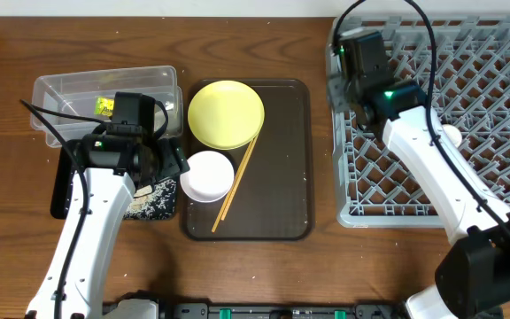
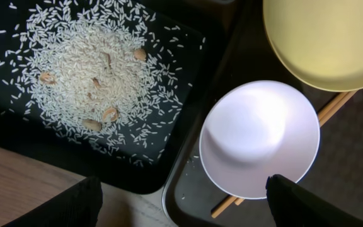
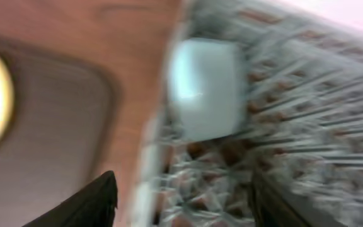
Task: Sort waste into correct bins and load items into the dishwasher rack
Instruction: 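Move the right gripper to the white bowl and grasp its rim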
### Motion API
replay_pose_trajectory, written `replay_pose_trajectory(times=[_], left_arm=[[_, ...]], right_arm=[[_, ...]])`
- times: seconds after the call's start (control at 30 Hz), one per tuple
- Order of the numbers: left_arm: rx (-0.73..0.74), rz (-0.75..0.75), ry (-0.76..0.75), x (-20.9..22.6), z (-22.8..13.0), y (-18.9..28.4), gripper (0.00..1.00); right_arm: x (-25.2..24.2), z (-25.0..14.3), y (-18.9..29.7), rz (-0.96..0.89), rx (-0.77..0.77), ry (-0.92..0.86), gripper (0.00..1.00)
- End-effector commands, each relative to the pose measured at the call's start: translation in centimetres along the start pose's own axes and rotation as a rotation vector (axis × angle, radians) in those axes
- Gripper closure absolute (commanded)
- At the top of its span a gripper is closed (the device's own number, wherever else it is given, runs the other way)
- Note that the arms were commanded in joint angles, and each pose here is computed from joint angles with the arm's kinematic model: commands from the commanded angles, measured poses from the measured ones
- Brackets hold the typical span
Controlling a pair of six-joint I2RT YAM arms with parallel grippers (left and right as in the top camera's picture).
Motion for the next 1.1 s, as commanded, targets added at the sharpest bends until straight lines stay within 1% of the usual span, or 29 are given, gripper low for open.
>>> replay_pose_trajectory(times=[0.0, 0.13, 0.2, 0.27, 0.43, 0.63, 0.7, 0.83, 0.87, 0.97, 1.0, 1.07], left_arm=[[0.014, 0.026, 0.003, 0.3, -0.2, -0.3, 0.14], [0.012, 0.053, 0.034, 1.1, 0.1, -0.2, 0.14], [0.011, 0.062, 0.066, 1.9, 0.4, -0.1, 0.14], [0.012, 0.079, 0.131, 3.0, 0.8, 0.0, 0.14], [0.030, 0.117, 0.261, 6.0, 1.6, 0.2, 0.14], [0.036, 0.137, 0.324, 7.6, 1.9, 0.2, 0.14], [0.038, 0.138, 0.325, 7.6, 1.8, 0.2, 0.14], [0.040, 0.139, 0.325, 7.6, 1.8, 0.2, 0.14], [0.040, 0.139, 0.325, 7.6, 1.8, 0.2, 0.14], [0.043, 0.141, 0.325, 7.6, 1.8, 0.3, 0.14], [0.044, 0.141, 0.325, 7.6, 1.8, 0.2, 0.14], [0.046, 0.142, 0.325, 7.6, 1.7, 0.2, 0.14]], right_arm=[[3.5, -0.3, 0.5, 0.321, 0.028, -0.101, 0.33], [6.6, -0.7, 0.9, 0.511, 0.068, -0.070, 0.31], [8.1, -0.8, 1.0, 0.557, 0.079, -0.045, 0.30], [10.0, -1.0, 1.2, 0.612, 0.092, -0.011, 0.30], [14.6, -2.3, 0.8, 0.668, 0.175, 0.016, 0.30], [19.9, -4.7, -0.8, 0.703, 0.289, 0.071, 0.34], [21.2, -5.5, -1.5, 0.691, 0.321, 0.073, 0.39], [23.0, -6.8, -2.6, 0.673, 0.372, 0.067, 0.43], [23.5, -7.0, -2.9, 0.672, 0.376, 0.074, 0.47], [24.1, -7.3, -3.3, 0.651, 0.374, 0.066, 0.58], [24.1, -7.3, -3.4, 0.633, 0.372, 0.059, 0.65], [24.0, -7.2, -3.5, 0.605, 0.365, 0.052, 0.74]])
Point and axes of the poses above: each gripper's point midway between its finger pads, its own y axis back along the fingers, its own x axis along the line the jaws close on, z = x × y, the point moved 10 cm from there along y, back along the fingers, and after that the axes turned 7 degrees about y, right-handed, at the moved point
